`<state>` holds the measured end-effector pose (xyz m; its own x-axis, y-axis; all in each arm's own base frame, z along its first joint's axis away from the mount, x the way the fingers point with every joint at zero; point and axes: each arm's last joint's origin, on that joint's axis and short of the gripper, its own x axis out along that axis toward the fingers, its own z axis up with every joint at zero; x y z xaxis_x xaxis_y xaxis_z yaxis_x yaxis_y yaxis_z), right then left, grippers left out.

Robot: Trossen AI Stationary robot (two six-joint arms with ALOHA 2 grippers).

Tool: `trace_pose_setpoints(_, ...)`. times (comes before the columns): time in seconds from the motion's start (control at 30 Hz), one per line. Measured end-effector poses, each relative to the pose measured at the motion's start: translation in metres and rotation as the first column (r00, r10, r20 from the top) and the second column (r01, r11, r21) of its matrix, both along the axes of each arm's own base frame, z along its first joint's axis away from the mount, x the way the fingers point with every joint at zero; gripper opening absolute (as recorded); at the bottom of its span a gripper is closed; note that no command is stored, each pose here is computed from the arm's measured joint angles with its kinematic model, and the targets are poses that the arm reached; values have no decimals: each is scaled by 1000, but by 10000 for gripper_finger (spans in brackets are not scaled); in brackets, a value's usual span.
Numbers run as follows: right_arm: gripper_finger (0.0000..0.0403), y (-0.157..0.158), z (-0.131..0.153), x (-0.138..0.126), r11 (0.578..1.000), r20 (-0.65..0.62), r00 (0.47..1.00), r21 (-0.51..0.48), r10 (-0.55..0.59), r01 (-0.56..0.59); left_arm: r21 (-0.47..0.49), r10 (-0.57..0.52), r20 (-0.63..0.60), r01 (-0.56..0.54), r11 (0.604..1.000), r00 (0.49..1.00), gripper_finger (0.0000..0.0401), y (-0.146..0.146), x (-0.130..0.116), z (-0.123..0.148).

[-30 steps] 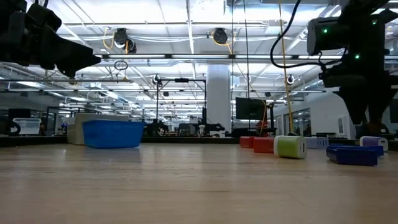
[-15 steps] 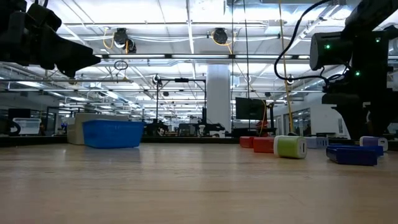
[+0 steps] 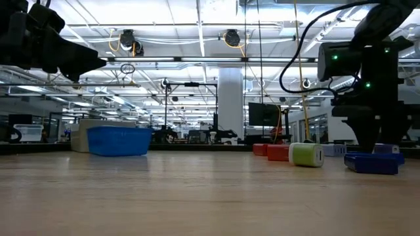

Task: Pick & Place Office items
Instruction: Put the violet charger adapter into the gray bin

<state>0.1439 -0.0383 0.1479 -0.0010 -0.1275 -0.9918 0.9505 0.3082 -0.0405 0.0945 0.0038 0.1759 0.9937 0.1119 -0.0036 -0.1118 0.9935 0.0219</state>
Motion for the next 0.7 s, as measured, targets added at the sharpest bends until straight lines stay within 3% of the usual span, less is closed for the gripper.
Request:
trace_pose_setpoints(0.27,274,3,-1,2,992,30,996,96,80,-83,0,0,0,0,1000,1000,214,0,0,0)
trace_pose_setpoints(0.37,274,3,-1,2,990,27,994,87,110,-112,0,0,0,0,1000,1000,214,0,0,0)
trace_pose_setpoints(0.7,274,2,-1,0,998,-2,999,46,53,-53,0,0,0,0,1000,1000,214,0,0,0)
